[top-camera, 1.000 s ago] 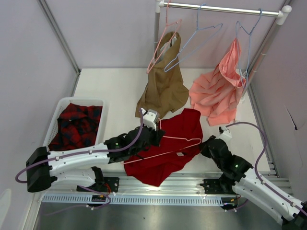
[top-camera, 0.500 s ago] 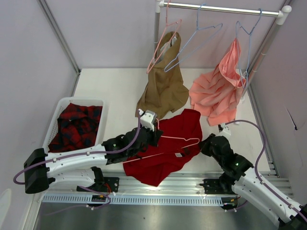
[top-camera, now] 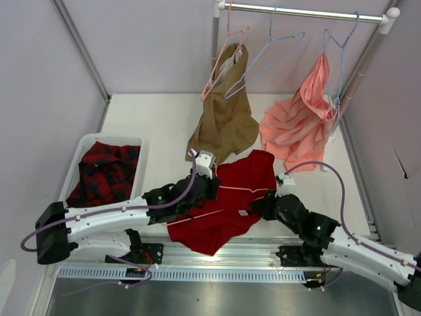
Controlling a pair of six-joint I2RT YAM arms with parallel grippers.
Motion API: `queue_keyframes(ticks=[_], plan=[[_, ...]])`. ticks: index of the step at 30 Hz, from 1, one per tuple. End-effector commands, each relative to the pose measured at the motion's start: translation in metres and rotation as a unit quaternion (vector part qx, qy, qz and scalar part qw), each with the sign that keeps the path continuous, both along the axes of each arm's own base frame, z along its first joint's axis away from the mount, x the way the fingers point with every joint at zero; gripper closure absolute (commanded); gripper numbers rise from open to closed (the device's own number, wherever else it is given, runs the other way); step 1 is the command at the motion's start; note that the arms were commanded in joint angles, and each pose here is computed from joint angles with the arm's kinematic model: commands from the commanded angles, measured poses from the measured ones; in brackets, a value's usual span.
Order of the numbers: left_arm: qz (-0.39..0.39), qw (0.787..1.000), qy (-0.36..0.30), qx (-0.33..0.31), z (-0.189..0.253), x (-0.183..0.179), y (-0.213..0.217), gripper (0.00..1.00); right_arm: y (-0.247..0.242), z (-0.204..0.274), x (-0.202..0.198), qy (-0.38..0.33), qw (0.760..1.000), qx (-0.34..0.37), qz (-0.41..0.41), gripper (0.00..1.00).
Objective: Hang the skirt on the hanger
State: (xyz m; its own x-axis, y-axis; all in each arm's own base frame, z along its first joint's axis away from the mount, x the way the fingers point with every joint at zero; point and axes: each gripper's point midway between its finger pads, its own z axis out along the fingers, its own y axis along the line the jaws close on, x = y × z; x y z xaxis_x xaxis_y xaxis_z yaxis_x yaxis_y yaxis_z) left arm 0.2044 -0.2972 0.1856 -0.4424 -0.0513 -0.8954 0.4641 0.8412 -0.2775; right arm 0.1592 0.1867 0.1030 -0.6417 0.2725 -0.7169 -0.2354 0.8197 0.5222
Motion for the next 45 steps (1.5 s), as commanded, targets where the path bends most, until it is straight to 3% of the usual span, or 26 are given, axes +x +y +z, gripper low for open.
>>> queue_keyframes(ticks=[1,16,45], plan=[[0.024,0.999,-0.010,-0.024,0.025,0.010,-0.003,1.00,0.012,0.002,0.013,-0.026,0.999,-0.019,0.006,0.78],[0.028,0.999,0.000,-0.024,0.028,0.012,-0.003,1.00,0.004,-0.020,0.025,-0.035,0.997,-0.075,-0.007,0.69],[0.025,0.999,0.003,-0.022,0.028,0.014,-0.009,1.00,0.005,-0.049,0.023,-0.009,0.995,-0.094,-0.015,0.72]])
